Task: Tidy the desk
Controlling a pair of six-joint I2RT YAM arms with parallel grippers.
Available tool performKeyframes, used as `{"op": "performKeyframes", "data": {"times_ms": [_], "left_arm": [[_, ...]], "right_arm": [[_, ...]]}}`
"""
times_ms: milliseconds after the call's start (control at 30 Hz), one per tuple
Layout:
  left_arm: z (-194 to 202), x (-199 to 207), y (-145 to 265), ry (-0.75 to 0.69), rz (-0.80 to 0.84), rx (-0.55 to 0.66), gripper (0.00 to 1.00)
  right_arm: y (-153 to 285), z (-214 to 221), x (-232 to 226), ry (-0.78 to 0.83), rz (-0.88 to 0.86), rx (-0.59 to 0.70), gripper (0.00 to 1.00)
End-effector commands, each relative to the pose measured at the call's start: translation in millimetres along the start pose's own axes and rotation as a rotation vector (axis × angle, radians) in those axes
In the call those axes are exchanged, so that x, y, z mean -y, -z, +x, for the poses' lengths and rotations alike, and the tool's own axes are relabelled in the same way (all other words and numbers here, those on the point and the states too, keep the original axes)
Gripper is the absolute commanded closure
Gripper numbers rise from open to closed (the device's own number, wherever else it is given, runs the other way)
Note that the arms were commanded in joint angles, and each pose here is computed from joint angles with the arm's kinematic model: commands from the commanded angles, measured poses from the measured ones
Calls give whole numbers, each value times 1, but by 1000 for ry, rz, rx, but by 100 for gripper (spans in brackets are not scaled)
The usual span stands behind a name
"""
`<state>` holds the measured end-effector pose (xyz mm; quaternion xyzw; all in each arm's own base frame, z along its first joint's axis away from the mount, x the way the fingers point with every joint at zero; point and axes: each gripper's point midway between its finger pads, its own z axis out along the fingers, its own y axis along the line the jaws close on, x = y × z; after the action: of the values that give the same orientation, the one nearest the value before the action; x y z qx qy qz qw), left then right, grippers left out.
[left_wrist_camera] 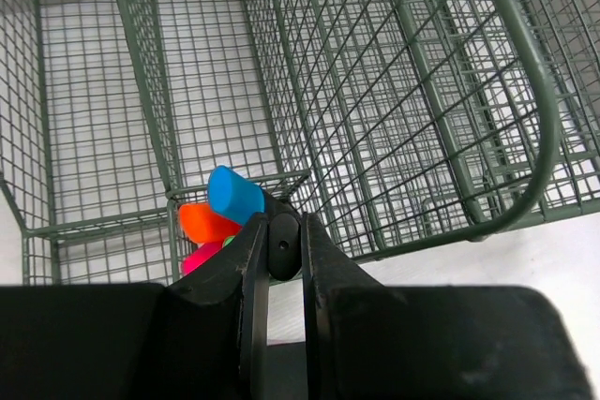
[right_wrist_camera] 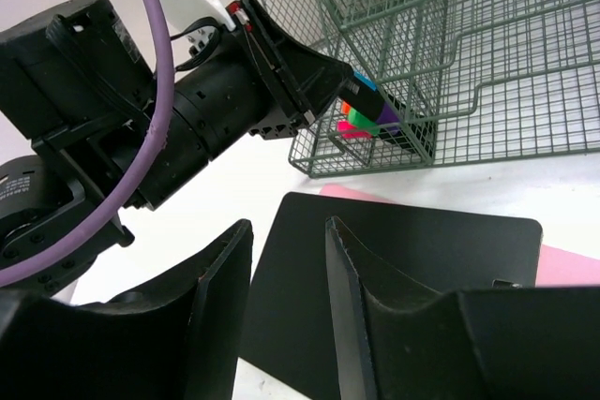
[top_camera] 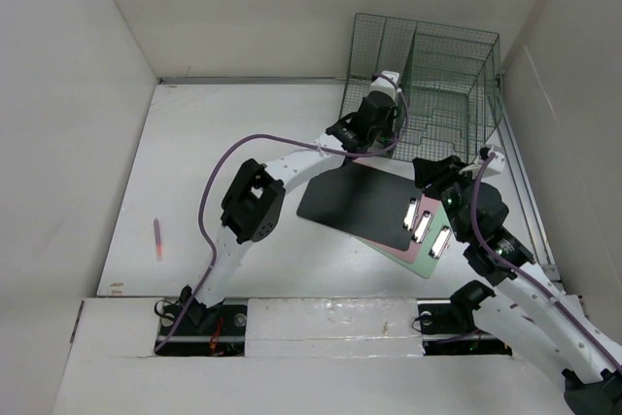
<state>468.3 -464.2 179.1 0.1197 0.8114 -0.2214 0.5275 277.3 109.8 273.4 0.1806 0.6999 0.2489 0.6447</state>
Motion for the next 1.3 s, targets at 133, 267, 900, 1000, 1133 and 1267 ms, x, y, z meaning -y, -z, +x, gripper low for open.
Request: {"op": "performKeyframes", "data": {"times_ms": [133, 267, 900, 1000, 1133, 1267], "left_arm": [[38, -16, 5, -93, -60, -114, 100], [69, -21, -9, 109, 34, -168, 100], [94, -28, -14, 112, -22, -229, 100], [111, -28, -14, 91, -33, -262, 100], [77, -33, -3, 92, -67, -165, 70], [58, -35, 9, 88, -80, -126, 58]], "right_arm": [[0, -12, -6, -16, -24, 45, 57], [1, -15, -5, -17, -23, 56, 57], [1, -14, -5, -15, -21, 52, 57], [0, -13, -4, -12, -16, 49, 56], [-2, -11, -3, -11, -10, 47, 52], [-3, -10, -3, -12, -8, 44, 51]]}}
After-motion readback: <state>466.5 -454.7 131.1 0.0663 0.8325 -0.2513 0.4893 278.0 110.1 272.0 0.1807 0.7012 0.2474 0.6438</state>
